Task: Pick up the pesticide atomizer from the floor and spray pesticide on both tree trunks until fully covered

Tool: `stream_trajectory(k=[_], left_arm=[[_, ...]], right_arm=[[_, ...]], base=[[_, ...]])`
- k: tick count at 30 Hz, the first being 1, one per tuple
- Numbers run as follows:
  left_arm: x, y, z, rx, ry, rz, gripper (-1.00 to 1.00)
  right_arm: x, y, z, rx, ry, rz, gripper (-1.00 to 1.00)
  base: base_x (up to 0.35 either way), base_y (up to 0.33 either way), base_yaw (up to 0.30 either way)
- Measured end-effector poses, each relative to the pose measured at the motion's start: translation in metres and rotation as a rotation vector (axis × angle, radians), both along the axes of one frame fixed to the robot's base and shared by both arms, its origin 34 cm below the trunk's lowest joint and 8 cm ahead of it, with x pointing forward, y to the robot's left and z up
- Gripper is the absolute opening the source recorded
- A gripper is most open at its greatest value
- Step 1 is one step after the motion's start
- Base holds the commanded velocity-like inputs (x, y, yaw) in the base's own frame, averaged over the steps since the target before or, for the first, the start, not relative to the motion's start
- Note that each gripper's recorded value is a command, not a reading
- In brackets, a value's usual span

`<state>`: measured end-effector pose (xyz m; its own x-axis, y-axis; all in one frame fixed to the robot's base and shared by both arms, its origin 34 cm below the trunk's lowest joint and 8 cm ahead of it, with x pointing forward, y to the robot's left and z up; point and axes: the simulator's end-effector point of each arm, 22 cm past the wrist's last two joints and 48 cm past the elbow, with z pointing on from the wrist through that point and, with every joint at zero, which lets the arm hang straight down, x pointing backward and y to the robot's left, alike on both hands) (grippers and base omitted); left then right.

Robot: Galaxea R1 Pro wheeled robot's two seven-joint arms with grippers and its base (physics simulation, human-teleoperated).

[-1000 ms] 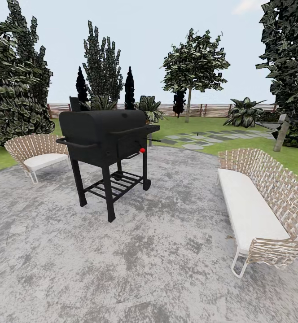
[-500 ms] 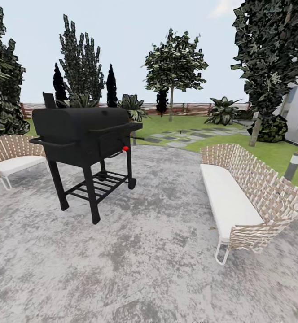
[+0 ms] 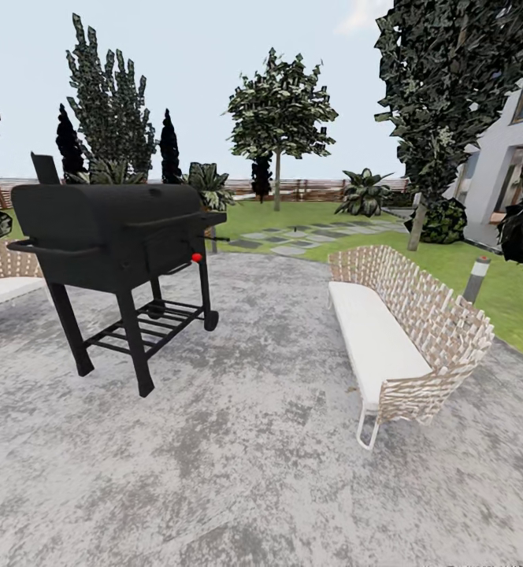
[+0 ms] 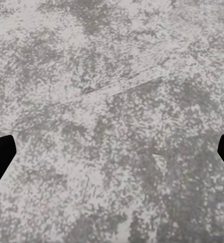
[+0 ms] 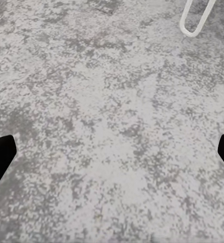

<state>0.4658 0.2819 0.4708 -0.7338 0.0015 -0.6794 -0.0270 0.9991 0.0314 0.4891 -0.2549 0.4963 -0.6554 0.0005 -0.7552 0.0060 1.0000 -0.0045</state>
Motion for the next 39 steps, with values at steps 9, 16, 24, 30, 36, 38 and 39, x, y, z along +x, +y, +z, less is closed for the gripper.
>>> stream_trajectory(k=[9, 16, 24, 30, 36, 38, 39], left_arm=[[-0.002, 0.000, -0.017, 0.000, 0.001, 0.000, 1.00], [-0.004, 0.000, -0.031, 0.000, 0.001, 0.000, 1.00], [-0.006, 0.000, -0.046, 0.000, 0.001, 0.000, 1.00], [-0.008, 0.000, -0.058, 0.000, 0.002, 0.000, 1.00], [-0.010, 0.000, -0.070, 0.000, 0.001, 0.000, 1.00], [-0.010, 0.000, -0.074, 0.000, 0.001, 0.000, 1.00], [-0.011, 0.000, -0.076, 0.000, 0.001, 0.000, 1.00]], right_arm=[[0.001, 0.000, -0.013, -0.001, -0.021, 0.002, 1.00], [0.000, 0.000, -0.027, -0.001, -0.022, 0.002, 1.00], [-0.002, 0.000, -0.042, -0.001, -0.022, 0.001, 1.00], [-0.004, 0.000, -0.054, -0.001, -0.022, 0.002, 1.00], [-0.006, 0.000, -0.066, -0.001, -0.022, 0.002, 1.00], [-0.006, 0.000, -0.070, -0.001, -0.022, 0.002, 1.00], [-0.007, 0.000, -0.072, -0.001, -0.022, 0.002, 1.00]], base=[[0.000, 0.000, -0.003], [0.000, 0.000, 0.000], [0.000, 0.000, 0.000], [0.000, 0.000, 0.000], [0.000, 0.000, -0.001], [0.000, 0.000, -0.050], [0.000, 0.000, -0.094]])
